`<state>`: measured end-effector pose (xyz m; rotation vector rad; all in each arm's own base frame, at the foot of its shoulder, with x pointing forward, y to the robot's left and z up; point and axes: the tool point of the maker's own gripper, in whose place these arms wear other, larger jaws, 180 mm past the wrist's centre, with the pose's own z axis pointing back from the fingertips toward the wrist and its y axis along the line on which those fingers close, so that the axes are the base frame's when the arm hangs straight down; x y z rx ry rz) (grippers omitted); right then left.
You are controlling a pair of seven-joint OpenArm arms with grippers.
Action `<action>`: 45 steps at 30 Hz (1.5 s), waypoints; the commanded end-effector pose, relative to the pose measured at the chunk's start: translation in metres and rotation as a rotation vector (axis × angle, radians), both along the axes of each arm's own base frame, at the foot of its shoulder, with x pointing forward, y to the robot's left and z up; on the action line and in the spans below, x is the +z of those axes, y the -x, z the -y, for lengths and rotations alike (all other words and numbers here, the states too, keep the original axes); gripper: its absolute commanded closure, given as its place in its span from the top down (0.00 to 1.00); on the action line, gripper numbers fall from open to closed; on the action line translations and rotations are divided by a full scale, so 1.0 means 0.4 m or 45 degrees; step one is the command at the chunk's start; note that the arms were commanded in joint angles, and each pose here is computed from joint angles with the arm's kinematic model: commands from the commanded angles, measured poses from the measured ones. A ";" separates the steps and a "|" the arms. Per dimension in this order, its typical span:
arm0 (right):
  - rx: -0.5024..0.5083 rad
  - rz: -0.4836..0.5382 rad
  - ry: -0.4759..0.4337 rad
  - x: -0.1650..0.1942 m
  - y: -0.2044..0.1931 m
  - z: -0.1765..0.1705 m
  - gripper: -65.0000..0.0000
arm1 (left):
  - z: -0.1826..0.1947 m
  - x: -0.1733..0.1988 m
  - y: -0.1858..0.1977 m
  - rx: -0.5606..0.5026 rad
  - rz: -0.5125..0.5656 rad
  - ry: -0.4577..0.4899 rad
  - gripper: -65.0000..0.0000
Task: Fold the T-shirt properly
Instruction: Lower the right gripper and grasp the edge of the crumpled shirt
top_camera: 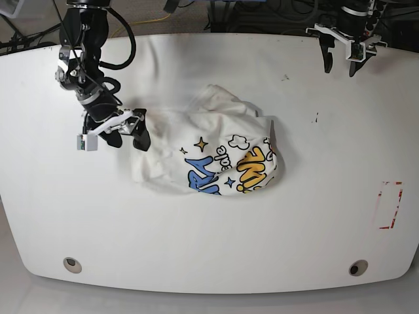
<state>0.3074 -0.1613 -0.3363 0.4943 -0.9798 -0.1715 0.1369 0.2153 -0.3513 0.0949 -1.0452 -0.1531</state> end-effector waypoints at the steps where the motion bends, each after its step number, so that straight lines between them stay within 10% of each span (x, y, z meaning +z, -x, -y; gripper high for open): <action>1: -0.025 -0.006 -0.022 -0.015 -0.024 0.017 0.77 | 0.000 0.024 -0.007 -0.023 0.043 -0.010 0.49; 23: -0.095 -0.249 -0.163 -0.186 -0.053 0.008 0.76 | 0.000 0.030 -0.027 -0.015 0.071 -0.008 0.49; 35: -0.027 -0.241 -0.152 -0.177 -0.068 -0.031 0.00 | 0.081 -0.001 -0.022 -0.094 0.011 0.074 0.50; 45: 0.054 -0.077 -0.055 -0.062 -0.102 -0.033 0.00 | 0.294 -0.034 -0.086 -0.390 -0.071 0.206 0.50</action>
